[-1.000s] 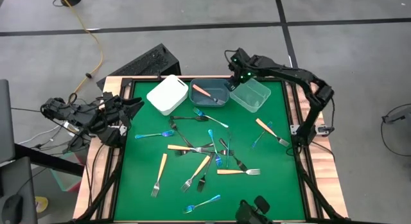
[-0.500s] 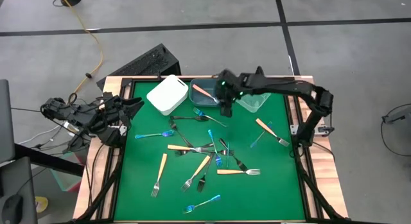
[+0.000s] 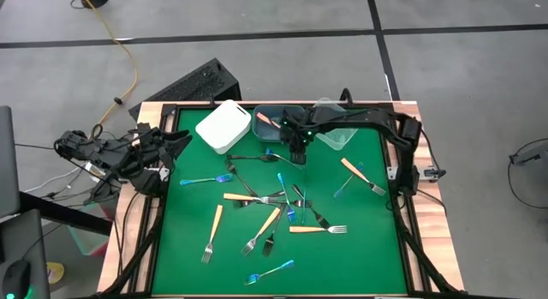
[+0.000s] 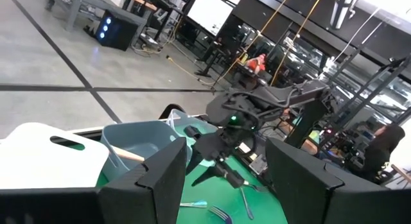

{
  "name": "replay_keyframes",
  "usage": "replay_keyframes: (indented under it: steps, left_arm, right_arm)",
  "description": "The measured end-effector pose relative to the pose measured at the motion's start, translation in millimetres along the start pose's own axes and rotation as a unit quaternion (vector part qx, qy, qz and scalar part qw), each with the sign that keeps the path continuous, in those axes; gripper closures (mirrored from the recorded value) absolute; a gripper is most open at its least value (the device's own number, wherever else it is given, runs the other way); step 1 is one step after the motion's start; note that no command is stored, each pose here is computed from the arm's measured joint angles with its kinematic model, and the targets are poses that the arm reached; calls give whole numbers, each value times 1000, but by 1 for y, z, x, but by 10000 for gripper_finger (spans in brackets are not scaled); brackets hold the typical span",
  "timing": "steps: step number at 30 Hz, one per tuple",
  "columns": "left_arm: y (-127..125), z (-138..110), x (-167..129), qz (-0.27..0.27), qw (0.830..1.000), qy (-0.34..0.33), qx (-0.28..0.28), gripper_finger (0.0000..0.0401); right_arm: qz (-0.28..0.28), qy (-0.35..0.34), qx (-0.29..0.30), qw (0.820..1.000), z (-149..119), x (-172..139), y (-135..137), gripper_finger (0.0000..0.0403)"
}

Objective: Sort silverware by color (type)
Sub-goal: Adjust the transparent bin and blue bin

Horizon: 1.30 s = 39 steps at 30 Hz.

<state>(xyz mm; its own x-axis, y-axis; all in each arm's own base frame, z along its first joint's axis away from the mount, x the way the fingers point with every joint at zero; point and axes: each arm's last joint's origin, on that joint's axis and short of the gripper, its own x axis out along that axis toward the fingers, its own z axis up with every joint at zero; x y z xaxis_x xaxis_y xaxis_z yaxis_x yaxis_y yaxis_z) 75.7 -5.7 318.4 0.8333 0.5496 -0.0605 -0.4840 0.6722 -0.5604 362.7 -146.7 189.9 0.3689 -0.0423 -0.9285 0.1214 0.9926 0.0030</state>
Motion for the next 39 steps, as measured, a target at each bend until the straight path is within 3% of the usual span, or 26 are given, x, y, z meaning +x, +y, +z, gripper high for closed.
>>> replay_keyframes:
  steps: [16,20,26,33,39]
  left_arm:
    - [0,0,0,0,1000,0,1,204]
    - [0,0,0,0,1000,0,0,204]
    - [0,0,0,0,1000,0,1,204]
    - [0,0,0,0,1000,0,0,204]
    - [0,-1,0,1,1000,2,1,204]
  right_arm:
    - [-41,-73,34,996,13,-1,-11,246]
    - [-5,-102,6,995,21,-7,4,246]
    - [0,-123,-76,990,39,-5,27,246]
    - [6,-96,-71,993,56,22,18,259]
    - [-16,-70,-42,997,72,25,0,273]
